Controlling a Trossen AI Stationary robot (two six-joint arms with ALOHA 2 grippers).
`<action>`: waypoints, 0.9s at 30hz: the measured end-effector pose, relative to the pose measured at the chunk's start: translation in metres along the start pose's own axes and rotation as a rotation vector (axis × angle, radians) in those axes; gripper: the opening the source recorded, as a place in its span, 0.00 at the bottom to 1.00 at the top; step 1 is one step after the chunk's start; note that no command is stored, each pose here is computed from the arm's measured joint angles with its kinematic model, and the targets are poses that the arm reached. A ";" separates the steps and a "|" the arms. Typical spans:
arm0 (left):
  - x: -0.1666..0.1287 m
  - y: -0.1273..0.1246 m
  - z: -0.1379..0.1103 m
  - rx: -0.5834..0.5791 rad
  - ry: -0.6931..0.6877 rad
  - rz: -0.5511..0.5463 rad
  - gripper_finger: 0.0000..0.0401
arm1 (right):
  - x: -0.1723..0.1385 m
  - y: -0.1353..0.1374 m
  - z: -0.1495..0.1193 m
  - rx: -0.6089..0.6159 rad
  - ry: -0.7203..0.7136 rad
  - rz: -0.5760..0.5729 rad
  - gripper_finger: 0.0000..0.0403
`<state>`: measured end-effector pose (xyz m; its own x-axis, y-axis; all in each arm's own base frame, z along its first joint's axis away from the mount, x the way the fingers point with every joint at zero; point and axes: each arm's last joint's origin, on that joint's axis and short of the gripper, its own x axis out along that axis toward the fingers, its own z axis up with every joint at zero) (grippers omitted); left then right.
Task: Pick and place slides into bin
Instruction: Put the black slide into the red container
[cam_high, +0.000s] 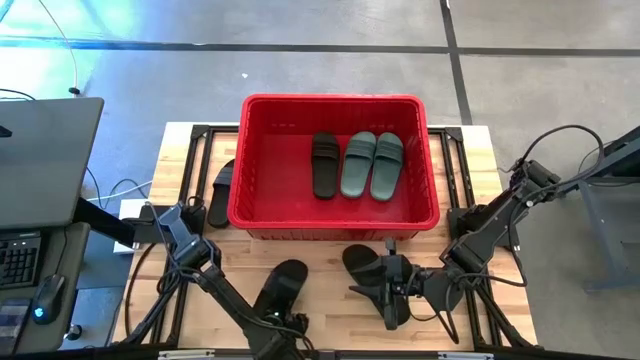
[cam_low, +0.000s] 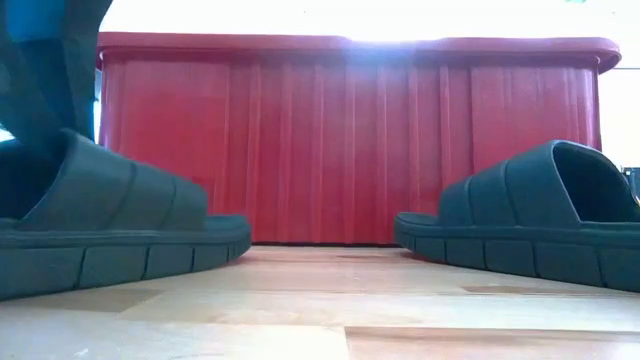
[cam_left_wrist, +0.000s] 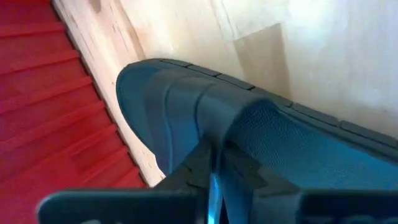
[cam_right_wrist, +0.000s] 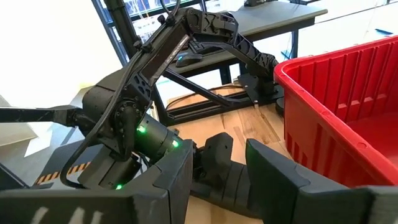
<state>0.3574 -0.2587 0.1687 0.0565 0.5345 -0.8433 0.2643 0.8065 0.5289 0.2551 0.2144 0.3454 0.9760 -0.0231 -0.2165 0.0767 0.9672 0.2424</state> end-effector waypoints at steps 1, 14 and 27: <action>0.000 0.001 0.000 -0.002 0.002 -0.007 0.03 | 0.000 0.000 0.000 0.000 0.000 0.000 0.34; -0.088 0.052 -0.004 -0.155 -0.292 -0.148 0.01 | 0.000 0.001 0.004 -0.078 -0.044 -0.008 0.34; -0.160 0.150 -0.066 -0.453 -0.628 0.156 0.00 | -0.050 0.004 0.040 -0.135 -0.166 0.105 0.34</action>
<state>0.3247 -0.2065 0.3894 0.6293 0.5161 -0.5810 -0.2018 0.8305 0.5191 0.2147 0.2096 0.3947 0.9982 0.0483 -0.0353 -0.0436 0.9913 0.1244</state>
